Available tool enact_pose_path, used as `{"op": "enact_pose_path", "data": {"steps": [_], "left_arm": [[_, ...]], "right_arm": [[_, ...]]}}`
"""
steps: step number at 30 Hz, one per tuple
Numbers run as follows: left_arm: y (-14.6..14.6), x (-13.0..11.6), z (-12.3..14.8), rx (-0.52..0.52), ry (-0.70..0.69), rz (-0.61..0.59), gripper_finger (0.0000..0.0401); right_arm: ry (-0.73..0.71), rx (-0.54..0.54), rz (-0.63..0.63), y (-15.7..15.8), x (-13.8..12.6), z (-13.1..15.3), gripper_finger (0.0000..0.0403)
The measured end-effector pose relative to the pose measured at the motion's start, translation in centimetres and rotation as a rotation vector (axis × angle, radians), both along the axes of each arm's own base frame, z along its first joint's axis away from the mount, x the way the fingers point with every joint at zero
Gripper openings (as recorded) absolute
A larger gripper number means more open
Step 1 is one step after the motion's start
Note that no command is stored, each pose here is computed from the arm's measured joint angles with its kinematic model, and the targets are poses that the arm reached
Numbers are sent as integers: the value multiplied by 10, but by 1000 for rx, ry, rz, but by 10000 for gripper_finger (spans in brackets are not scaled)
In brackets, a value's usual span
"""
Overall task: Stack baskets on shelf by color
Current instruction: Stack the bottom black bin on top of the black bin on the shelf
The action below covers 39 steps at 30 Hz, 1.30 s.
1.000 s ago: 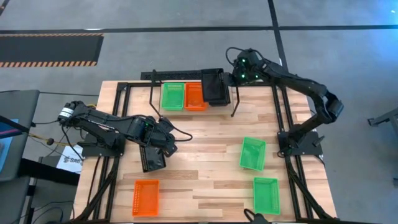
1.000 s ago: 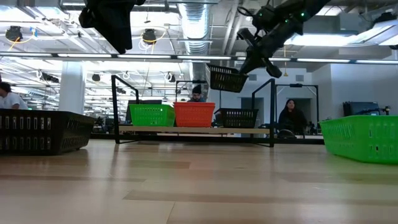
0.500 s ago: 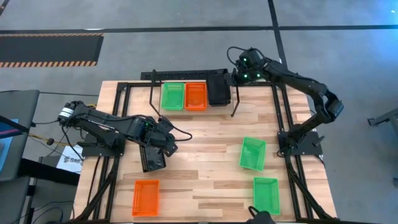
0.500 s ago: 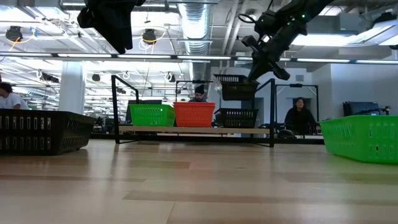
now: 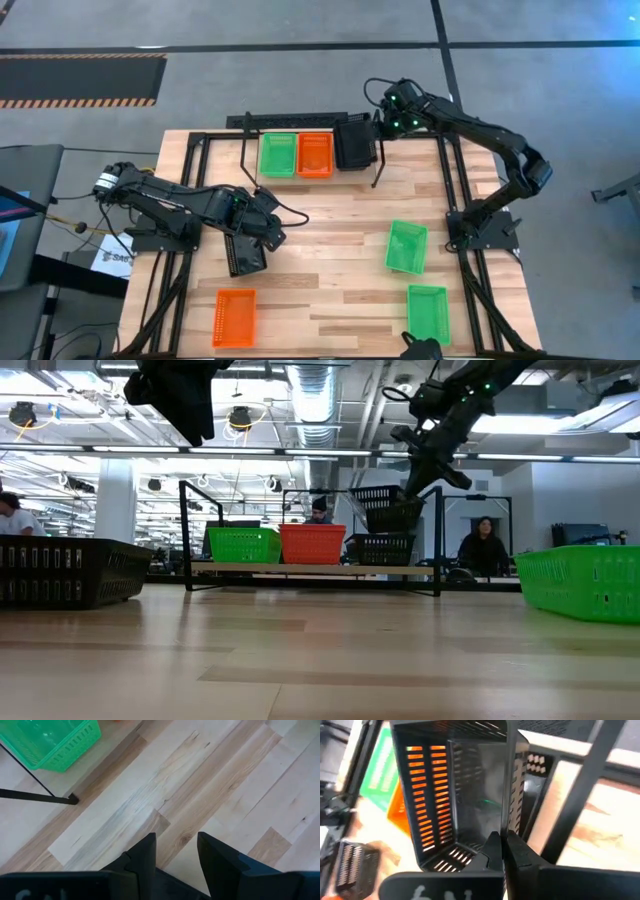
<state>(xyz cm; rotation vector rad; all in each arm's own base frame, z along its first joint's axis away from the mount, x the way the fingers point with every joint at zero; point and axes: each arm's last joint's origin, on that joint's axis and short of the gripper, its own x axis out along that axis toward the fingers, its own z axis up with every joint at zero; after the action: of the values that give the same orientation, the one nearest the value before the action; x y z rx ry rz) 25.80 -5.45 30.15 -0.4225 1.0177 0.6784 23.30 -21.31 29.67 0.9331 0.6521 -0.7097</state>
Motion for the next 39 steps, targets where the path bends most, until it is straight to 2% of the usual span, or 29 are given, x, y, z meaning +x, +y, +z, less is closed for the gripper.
{"op": "enact_pose_path", "data": {"steps": [6, 15, 20, 27, 39], "left_arm": [[0, 0, 0, -7, -7, 20, 132], [0, 0, 0, -12, -11, 30, 132], [0, 0, 0, -19, -18, 49, 132], [0, 0, 0, -21, -19, 52, 132], [0, 0, 0, -21, -18, 52, 132]], "right_arm": [[17, -26, -10, -3, 5, -5, 1], [28, 25, 75, -8, 30, -33, 1], [19, 23, 84, -12, 37, -31, 1], [20, 27, 62, -15, 31, -15, 1], [54, 60, 84, -7, 34, -17, 3]]}}
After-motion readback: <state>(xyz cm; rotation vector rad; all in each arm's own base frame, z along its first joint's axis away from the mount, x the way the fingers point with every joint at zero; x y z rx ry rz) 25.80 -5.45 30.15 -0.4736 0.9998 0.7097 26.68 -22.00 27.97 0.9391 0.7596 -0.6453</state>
